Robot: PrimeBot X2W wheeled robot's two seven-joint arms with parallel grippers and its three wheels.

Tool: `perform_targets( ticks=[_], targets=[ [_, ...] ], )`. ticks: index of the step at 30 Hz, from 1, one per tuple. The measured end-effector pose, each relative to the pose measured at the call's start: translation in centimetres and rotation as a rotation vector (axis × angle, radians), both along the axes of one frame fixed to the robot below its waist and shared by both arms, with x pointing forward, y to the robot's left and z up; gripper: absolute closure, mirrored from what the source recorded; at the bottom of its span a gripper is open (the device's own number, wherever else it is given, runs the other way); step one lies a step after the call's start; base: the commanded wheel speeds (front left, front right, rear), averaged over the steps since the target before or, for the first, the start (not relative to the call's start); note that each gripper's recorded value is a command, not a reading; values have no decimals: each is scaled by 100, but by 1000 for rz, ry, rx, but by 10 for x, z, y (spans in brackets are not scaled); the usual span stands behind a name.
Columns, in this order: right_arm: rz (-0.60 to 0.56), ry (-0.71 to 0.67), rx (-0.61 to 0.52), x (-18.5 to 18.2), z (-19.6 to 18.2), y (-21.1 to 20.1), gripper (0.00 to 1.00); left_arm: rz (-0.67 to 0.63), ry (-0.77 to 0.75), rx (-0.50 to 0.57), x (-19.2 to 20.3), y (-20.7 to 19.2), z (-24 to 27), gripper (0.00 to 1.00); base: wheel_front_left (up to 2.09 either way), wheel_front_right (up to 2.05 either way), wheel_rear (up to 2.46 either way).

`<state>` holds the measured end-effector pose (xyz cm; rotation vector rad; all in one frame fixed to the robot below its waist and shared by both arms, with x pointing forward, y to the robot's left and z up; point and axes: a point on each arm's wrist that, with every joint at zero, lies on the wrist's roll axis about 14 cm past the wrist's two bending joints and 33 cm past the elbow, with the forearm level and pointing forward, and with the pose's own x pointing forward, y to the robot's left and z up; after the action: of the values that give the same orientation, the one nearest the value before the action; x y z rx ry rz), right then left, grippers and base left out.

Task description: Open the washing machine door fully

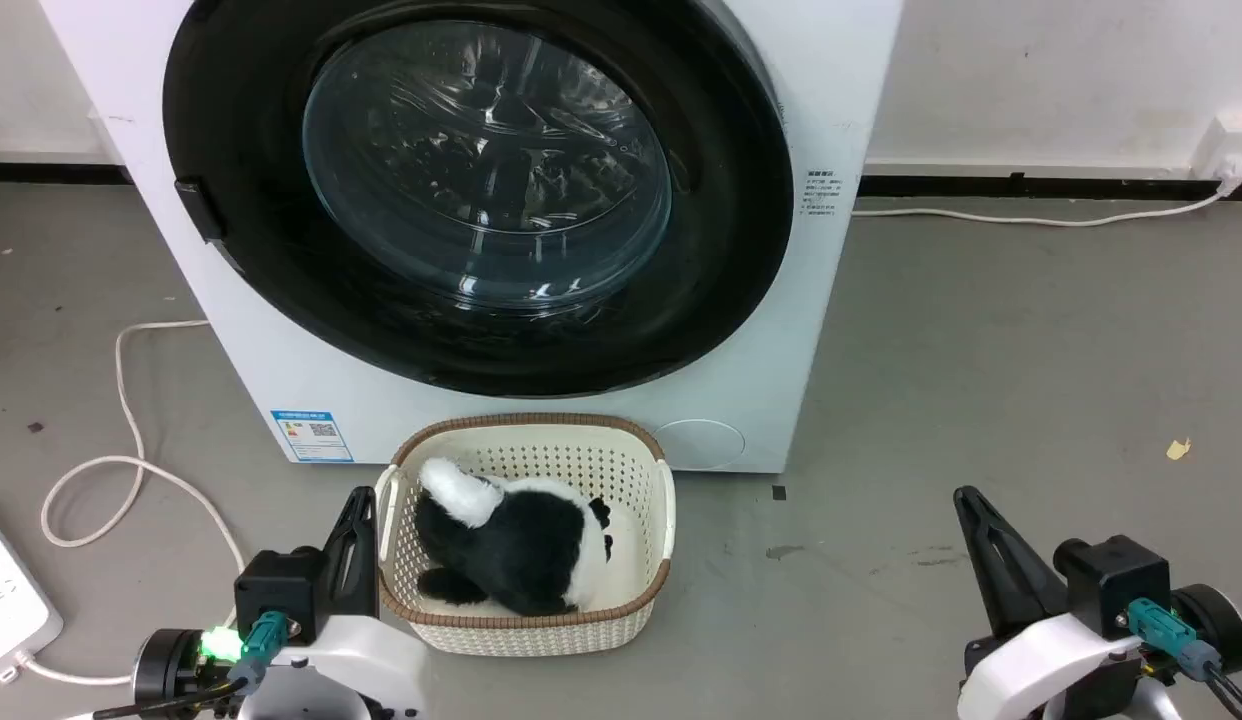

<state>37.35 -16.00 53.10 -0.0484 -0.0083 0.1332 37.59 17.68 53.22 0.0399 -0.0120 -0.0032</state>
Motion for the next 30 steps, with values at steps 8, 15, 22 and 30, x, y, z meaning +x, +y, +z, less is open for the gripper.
perform_targets(
  ticks=[8, 15, 22, 30],
  targets=[
    [0, 0, 0, 0, 0, 0, 100, 0, 0, 0, 0, 0, 0, 100, 0, 0, 0],
    [0, 0, 0, 0, 0, 0, 100, 0, 0, 0, 0, 0, 0, 100, 0, 0, 0],
    [0, 0, 0, 0, 0, 0, 100, 0, 0, 0, 0, 0, 0, 100, 0, 0, 0],
    [0, 0, 0, 0, 0, 0, 100, 0, 0, 0, 0, 0, 0, 100, 0, 0, 0]
  ],
)
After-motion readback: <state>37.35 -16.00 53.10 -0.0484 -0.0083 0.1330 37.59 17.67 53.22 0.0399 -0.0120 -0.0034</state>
